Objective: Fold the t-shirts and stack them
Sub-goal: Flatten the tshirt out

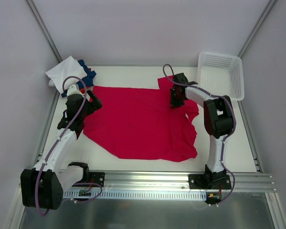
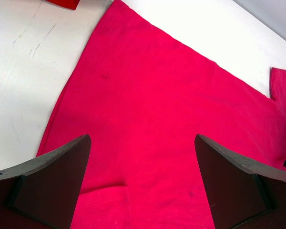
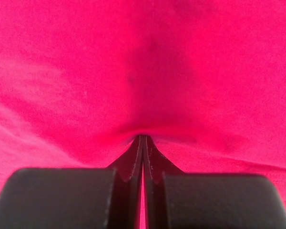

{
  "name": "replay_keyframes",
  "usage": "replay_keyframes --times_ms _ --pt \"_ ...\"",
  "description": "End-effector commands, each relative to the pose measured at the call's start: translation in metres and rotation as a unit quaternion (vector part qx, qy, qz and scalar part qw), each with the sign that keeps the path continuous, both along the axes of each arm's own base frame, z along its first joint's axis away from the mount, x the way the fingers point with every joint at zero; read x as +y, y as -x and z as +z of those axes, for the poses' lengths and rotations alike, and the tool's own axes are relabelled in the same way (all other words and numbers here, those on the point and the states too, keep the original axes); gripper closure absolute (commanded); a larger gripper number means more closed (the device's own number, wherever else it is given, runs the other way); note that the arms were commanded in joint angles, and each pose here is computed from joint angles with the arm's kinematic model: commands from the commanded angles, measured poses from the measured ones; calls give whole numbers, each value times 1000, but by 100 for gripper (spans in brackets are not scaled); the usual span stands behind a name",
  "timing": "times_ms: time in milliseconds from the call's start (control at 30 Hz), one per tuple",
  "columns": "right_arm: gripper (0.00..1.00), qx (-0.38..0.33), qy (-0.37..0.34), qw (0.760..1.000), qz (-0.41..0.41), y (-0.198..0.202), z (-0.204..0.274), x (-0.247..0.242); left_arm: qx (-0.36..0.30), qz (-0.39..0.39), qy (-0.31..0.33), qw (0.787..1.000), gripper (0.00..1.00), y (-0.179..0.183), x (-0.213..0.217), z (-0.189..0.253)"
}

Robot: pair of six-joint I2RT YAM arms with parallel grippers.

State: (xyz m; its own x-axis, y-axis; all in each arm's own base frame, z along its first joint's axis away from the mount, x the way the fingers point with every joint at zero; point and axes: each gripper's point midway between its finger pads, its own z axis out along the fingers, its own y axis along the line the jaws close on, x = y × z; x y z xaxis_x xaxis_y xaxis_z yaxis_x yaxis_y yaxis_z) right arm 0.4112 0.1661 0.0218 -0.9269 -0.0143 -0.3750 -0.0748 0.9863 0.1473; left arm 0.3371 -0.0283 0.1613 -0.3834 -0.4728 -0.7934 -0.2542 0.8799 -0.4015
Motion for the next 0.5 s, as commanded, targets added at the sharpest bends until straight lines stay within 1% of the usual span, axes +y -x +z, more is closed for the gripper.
replay_keyframes --times_ms 0,467 --pt "99 -7 5 1000 -2 -17 9 -3 -37 -5 -13 999 8 -7 0 28" --pt "100 -19 -17 1000 -8 -80 14 11 -32 -5 -15 999 8 -6 1 25"
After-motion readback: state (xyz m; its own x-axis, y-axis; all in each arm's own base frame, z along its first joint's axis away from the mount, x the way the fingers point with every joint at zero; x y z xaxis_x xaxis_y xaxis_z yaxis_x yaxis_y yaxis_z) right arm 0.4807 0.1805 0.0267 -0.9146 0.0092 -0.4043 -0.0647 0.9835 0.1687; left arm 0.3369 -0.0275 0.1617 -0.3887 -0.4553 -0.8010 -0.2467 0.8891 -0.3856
